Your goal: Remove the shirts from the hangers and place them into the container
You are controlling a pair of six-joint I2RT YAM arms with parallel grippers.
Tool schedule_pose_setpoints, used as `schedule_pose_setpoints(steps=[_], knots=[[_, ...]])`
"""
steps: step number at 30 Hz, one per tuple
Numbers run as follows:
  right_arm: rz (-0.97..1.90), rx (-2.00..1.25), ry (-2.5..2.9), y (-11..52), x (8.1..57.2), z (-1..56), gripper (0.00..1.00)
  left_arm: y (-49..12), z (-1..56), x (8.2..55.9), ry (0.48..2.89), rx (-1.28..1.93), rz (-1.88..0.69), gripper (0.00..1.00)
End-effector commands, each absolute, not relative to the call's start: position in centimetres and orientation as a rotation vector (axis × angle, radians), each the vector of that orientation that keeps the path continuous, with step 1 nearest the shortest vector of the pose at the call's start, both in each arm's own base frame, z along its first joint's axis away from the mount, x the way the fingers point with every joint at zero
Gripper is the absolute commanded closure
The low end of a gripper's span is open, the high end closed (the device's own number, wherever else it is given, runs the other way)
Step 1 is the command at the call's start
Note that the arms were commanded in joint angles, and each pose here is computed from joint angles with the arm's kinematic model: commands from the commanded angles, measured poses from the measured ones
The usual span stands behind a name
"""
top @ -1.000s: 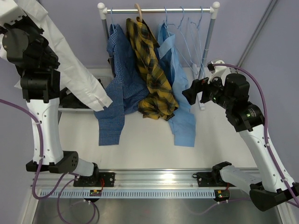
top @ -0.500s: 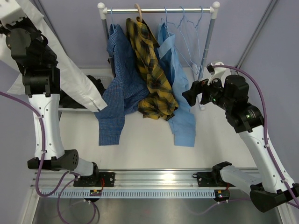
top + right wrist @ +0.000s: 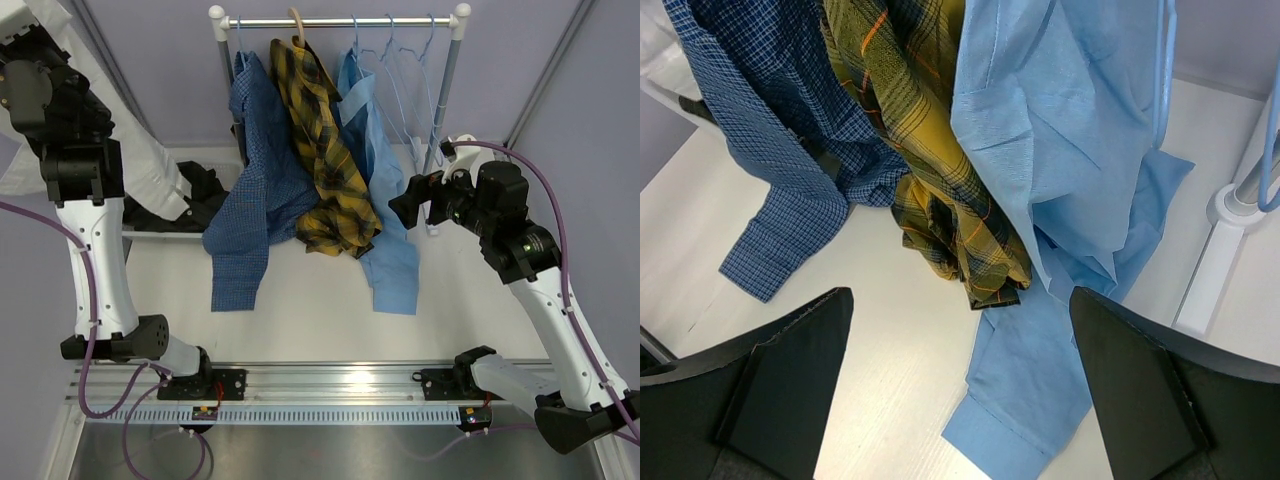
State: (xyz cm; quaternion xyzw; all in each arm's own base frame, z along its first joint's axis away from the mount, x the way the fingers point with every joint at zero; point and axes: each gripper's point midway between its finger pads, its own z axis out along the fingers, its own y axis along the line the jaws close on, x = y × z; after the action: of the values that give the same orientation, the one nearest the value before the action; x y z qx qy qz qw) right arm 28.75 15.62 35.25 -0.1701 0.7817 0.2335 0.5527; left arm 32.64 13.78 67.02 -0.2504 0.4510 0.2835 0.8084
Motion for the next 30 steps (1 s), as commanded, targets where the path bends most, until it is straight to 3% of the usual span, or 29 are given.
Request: schedule_pose_setpoints(steps=[1, 12, 16, 19, 22, 26, 30], knots=[[0.567, -0.412, 1.800, 16.0, 29.2, 36.3, 0.00, 13.2, 71.5, 28.7, 0.793, -0.523, 0.554, 1.00], [0.566, -0.416, 1.821, 16.1, 29.3, 35.5, 0.01, 8.3, 63.3, 41.6, 1.025, -0.293, 0.260, 1.00], [0.549, -0.412, 1.834, 15.8, 29.4, 35.1, 0.00, 6.6, 58.6, 44.0, 1.112, -0.251, 0.157, 1.00], [0.549, -0.409, 1.844, 15.8, 29.6, 34.7, 0.00, 5.6, 57.3, 44.0, 1.088, -0.207, 0.118, 1.00], [0.566, -0.415, 1.856, 16.3, 29.8, 34.3, 0.01, 5.1, 50.6, 45.5, 1.196, -0.175, 0.105, 1.00], [0.585, -0.420, 1.863, 16.6, 29.9, 34.1, 0.01, 5.2, 47.0, 45.0, 1.204, -0.141, 0.110, 1.00], [0.606, -0.424, 1.879, 17.0, 30.0, 33.6, 0.01, 8.0, 39.7, 44.2, 1.319, -0.257, 0.133, 1.00]])
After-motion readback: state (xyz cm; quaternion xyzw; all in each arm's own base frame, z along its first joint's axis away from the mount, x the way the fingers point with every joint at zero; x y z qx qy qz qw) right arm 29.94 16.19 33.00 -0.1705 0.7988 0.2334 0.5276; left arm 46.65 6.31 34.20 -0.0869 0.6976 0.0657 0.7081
